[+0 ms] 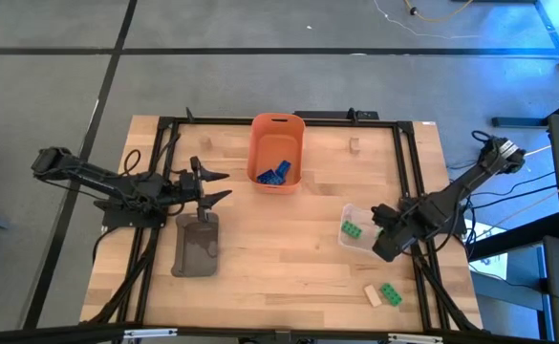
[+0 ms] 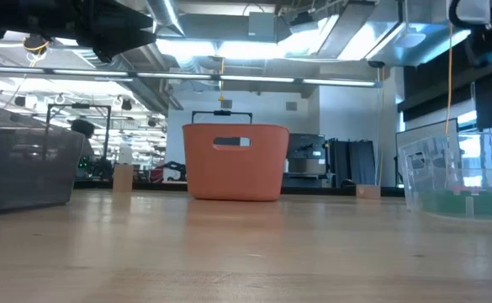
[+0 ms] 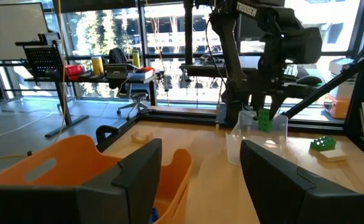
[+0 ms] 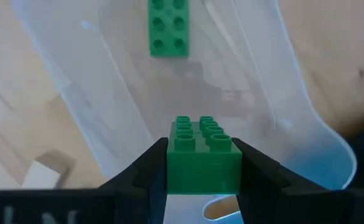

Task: Sort & place blocks by color
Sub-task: Put the top green game piece into the transparent bin

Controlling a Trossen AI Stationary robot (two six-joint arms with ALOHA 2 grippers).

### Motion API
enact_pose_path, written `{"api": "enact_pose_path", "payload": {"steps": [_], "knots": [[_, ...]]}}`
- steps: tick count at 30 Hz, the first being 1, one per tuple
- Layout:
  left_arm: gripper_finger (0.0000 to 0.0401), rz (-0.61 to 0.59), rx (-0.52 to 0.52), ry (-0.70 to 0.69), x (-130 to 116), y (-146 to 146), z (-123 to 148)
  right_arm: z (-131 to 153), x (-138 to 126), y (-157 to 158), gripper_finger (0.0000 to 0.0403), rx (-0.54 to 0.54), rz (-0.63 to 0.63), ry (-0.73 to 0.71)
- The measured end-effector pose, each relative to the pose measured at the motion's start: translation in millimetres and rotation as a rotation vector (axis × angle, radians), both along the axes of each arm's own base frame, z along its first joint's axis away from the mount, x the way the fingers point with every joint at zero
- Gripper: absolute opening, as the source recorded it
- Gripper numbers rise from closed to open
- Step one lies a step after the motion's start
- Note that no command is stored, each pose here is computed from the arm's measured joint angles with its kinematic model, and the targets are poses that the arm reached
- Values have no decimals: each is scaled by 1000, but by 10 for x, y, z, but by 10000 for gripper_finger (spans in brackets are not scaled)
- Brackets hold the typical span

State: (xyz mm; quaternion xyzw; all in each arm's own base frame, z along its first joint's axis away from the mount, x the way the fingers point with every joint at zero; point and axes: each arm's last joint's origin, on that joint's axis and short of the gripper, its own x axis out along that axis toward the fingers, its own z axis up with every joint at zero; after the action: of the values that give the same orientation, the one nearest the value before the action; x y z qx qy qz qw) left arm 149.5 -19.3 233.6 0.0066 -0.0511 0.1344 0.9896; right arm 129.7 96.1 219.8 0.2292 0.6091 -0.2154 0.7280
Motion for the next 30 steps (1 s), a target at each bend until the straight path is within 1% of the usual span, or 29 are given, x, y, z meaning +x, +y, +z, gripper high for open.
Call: {"api": "enact_pose_path", "payload": {"steps": [5, 12, 17, 19, 30], "knots": [[210, 0, 0, 0, 0, 0, 0, -87, 1, 25, 139, 25, 3, -15], [210, 1, 2, 0, 0, 0, 0, -127, 21, 41, 139, 45, 7, -41], [210, -2, -25, -7, 0, 0, 0, -126, 24, 43, 171, 48, 6, -45], [210, -2, -24, -7, 0, 0, 0, -126, 24, 43, 177, 47, 7, -44], [210, -3, -25, -6, 0, 0, -1, -124, 33, 43, 173, 40, 7, -60]]}}
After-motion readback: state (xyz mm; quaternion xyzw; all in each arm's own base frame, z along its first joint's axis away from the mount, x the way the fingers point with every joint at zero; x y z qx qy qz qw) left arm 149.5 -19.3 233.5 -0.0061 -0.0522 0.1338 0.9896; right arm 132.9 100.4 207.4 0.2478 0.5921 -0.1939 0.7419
